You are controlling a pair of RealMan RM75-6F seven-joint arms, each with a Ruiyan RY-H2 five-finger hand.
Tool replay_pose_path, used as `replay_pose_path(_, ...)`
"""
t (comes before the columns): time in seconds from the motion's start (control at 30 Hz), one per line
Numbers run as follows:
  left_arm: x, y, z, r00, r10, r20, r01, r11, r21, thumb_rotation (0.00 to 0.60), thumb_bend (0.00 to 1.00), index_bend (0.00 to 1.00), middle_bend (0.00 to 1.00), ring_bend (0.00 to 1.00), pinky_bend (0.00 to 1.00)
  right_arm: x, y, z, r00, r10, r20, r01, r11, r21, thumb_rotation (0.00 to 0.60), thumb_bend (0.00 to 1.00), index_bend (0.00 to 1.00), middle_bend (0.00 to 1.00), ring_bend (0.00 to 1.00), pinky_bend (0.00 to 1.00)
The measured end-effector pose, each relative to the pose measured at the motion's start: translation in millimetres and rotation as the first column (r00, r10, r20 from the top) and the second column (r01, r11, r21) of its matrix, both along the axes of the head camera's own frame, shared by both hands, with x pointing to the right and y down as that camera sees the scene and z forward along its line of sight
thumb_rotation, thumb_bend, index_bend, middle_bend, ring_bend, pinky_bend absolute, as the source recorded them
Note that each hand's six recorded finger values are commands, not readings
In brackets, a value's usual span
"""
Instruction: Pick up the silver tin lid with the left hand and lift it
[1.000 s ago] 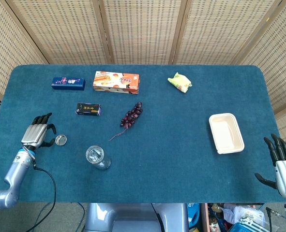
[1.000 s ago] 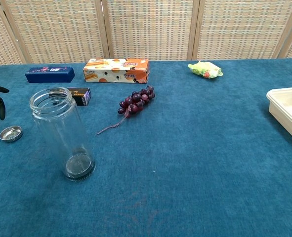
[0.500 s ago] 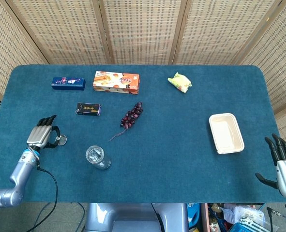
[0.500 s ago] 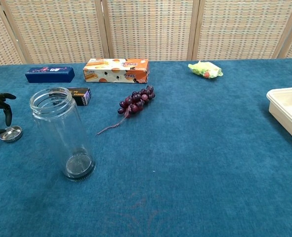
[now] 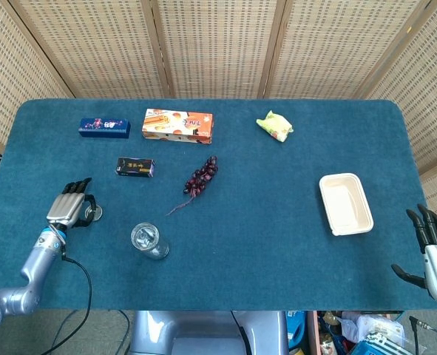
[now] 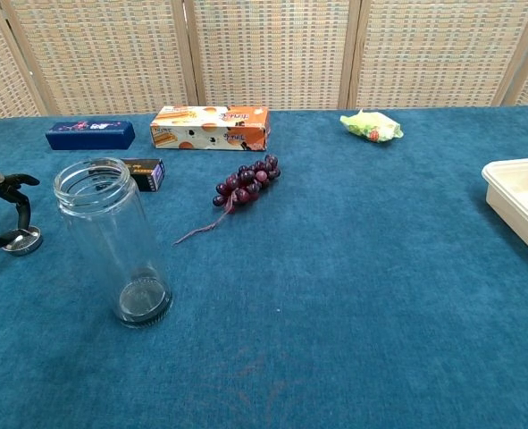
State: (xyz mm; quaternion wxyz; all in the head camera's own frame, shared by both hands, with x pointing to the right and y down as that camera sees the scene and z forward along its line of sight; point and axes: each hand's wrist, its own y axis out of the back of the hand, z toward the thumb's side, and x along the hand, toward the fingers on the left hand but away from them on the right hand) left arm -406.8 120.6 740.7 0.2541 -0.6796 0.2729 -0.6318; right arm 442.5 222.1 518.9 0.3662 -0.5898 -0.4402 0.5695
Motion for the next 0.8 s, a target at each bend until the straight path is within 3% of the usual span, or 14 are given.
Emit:
replay_pose_path(0.27, 0.0, -1.1, -1.7, 1.000, -0.002, 0.007, 0.002, 1.000, 0.010, 0.600, 0.48, 0.59, 0.00, 0.00, 0.00, -0.5, -0.2, 0.4, 1.000, 0.000, 0.003, 0.000, 1.000, 0.000, 0.600, 0.00, 0.07, 0.00, 0.00, 0.00)
replay_pose_path(0.67, -2.1, -12.1, -30.3, 0.999, 0.042, 0.033, -0.046, 0.993, 0.109, 0.600, 0.48, 0.59, 0.00, 0.00, 0.00, -1.1, 0.0, -0.1, 1.000, 0.000, 0.012, 0.000, 1.000, -0.003, 0.600, 0.00, 0.07, 0.00, 0.00, 0.00)
replay_pose_path(0.8, 5.6, -16.9, -51.4, 0.996, 0.086, 0.034, -0.091, 0.981, 0.169, 0.600, 0.48, 0.59, 0.00, 0.00, 0.00, -1.2, 0.0, -0.6, 1.000, 0.000, 0.015, 0.000, 1.000, -0.003, 0.600, 0.00, 0.07, 0.00, 0.00, 0.00)
